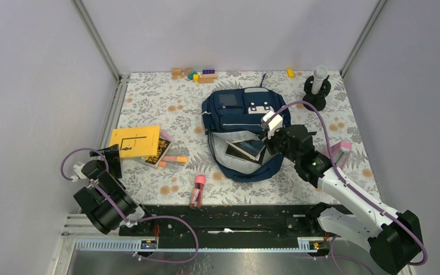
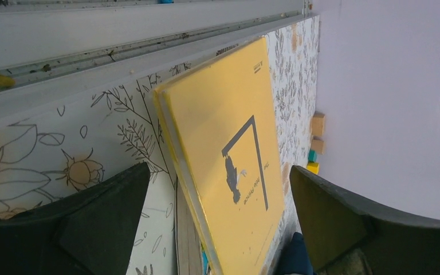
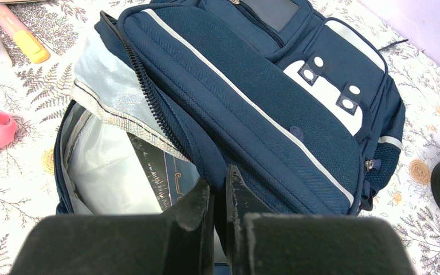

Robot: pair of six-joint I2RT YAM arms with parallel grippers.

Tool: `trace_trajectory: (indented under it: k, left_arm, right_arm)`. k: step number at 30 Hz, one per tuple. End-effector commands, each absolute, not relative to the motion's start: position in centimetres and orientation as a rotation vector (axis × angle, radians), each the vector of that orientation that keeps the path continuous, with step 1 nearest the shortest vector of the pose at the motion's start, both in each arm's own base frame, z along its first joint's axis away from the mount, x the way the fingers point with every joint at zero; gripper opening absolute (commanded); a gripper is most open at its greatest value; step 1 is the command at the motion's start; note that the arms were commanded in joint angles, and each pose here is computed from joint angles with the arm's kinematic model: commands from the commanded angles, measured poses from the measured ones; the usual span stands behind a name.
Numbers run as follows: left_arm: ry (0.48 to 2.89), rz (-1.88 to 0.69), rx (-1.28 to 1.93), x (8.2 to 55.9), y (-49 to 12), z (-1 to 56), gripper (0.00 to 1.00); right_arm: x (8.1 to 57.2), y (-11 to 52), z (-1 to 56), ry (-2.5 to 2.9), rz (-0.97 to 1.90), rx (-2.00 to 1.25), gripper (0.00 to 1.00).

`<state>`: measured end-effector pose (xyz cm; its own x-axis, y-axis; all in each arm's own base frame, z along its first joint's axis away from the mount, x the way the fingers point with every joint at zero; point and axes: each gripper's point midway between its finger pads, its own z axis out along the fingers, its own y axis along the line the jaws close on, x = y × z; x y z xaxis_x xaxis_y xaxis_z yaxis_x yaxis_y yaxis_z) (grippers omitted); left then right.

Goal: Pack the student bag
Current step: Pick up the book from the center of the board.

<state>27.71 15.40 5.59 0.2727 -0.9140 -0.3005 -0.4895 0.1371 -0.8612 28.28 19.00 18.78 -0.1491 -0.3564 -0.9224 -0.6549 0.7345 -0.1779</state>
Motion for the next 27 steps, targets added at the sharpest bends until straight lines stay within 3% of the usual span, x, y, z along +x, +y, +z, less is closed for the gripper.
trace_trajectory:
  k: [1,13,23,27]
  left_arm:
    - [1.304,-0.548,-1.411,29.0,16.2,7.4,0.92]
    - [1.245,-0.673,-1.383,30.5,16.2,6.9,0.65]
    - [1.216,-0.670,-1.333,30.4,16.1,9.1,0.17]
    - [1.244,-0.623,-1.290,30.0,16.0,10.6,0.14]
  right_arm:
    - [29.0,18.9,21.5,1.689,0.314,-0.728,0.00]
    - [29.1,18.7,21.4,1.693,0.303,-0.727,0.00]
    - [29.1,18.6,21.3,1.694,0.302,-0.726,0.00]
    - [29.0,18.6,21.4,1.693,0.301,-0.723,0.00]
